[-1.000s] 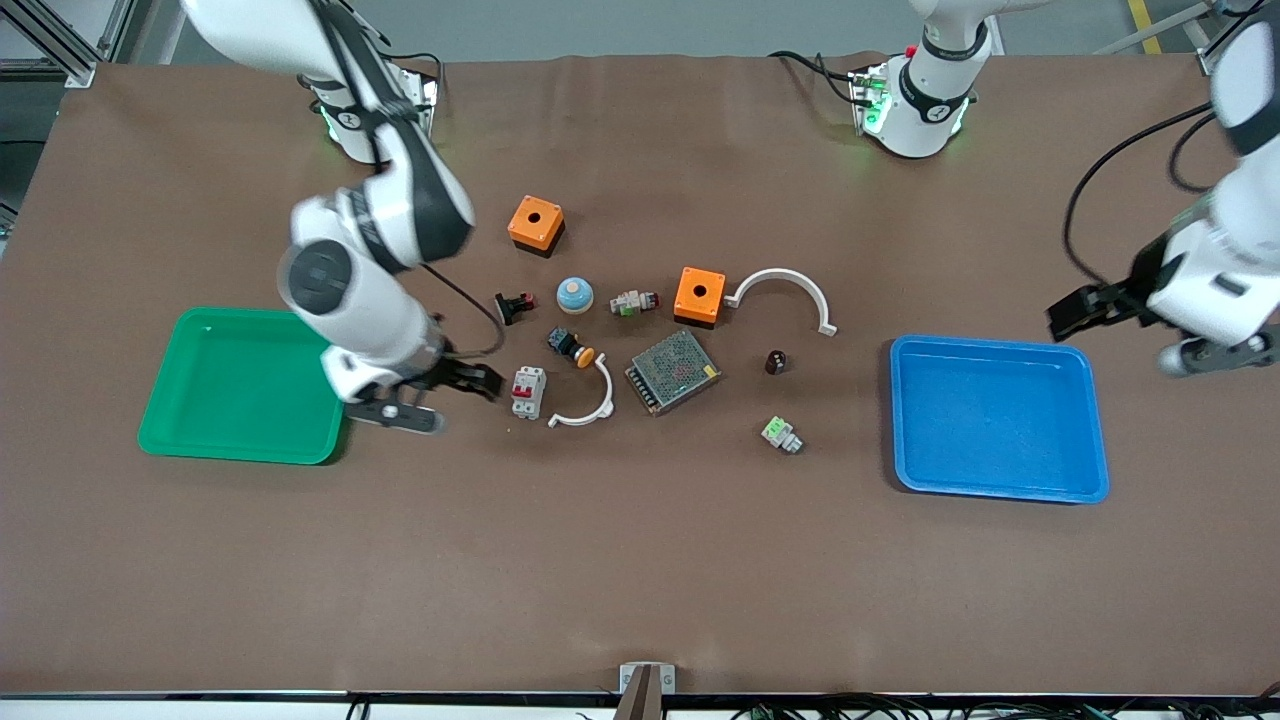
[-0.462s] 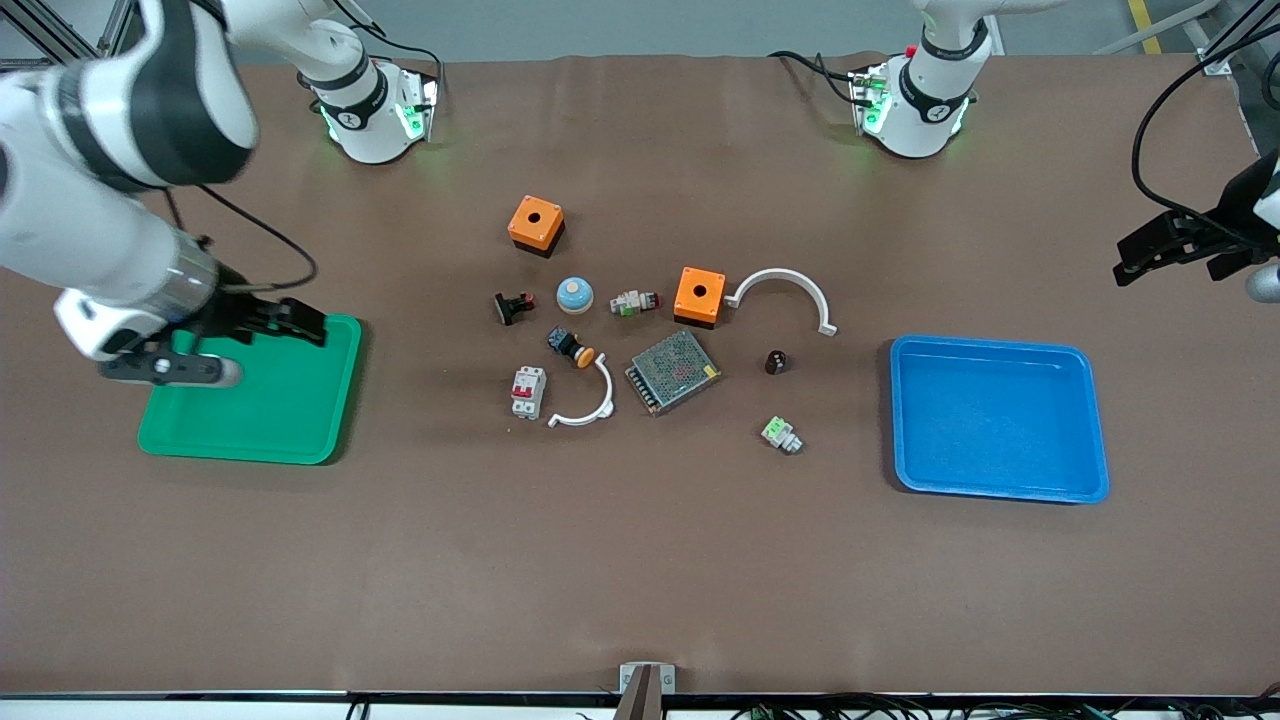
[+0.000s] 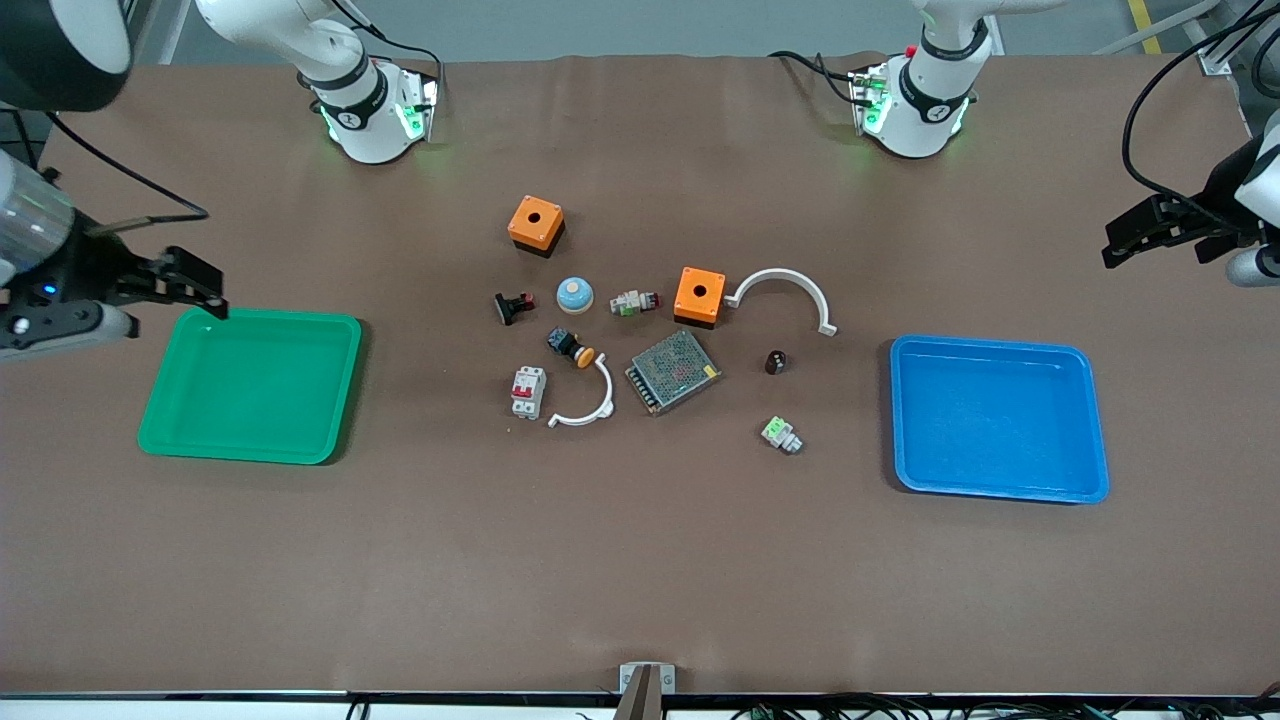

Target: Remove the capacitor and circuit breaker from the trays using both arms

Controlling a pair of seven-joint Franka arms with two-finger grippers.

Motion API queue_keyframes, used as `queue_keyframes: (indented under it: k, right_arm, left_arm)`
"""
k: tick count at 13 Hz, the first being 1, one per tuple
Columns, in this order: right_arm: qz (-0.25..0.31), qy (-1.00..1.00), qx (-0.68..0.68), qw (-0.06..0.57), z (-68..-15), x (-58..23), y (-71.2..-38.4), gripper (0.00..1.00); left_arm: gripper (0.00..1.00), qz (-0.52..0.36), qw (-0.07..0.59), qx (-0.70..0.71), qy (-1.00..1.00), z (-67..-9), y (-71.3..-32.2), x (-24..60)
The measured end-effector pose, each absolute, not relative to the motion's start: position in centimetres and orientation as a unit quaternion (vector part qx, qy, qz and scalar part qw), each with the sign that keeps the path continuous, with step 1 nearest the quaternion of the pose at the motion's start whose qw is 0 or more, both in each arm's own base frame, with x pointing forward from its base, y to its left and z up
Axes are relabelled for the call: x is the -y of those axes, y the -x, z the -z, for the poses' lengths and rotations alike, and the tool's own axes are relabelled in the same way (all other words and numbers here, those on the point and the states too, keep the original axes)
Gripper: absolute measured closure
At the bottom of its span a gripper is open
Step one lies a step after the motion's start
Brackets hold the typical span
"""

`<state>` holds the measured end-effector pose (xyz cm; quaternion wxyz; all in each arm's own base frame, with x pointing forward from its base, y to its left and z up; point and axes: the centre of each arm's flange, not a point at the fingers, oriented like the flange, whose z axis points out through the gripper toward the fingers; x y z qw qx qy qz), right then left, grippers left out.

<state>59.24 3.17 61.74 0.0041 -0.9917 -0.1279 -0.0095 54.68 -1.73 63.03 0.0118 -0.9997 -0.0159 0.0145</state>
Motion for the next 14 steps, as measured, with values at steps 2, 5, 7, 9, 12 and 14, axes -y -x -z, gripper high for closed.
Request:
queue_keyframes:
  k: [2,5,7,9,12,14]
  right_arm:
    - [0.012,0.988,0.156,-0.002,-62.1,0.4,-59.3,0.0]
    - [0.014,0.986,0.163,-0.008,-62.4,4.8,-58.9,0.0]
    - [0.014,0.987,0.16,-0.01,-62.5,6.4,-58.7,0.0]
    - [0.017,0.988,0.153,-0.012,-62.8,7.4,-58.6,0.0]
    - [0.035,0.994,0.101,-0.01,-64.3,6.5,-58.7,0.0]
    - [0.04,0.997,0.07,-0.007,-64.7,4.8,-58.9,0.0]
  left_arm:
    - [0.0,-0.015,0.012,0.016,1.0,-63.0,-54.6,2.4]
    - [0.0,-0.021,0.013,0.013,1.0,-62.9,-54.5,3.0]
    - [0.0,-0.023,0.013,0.011,1.0,-62.8,-54.4,3.2]
    - [0.0,-0.023,0.013,0.01,1.0,-62.8,-54.4,3.4]
    - [0.0,-0.024,0.013,0.01,1.0,-62.8,-54.4,3.4]
    - [0.0,-0.024,0.013,0.01,1.0,-62.8,-54.4,3.4]
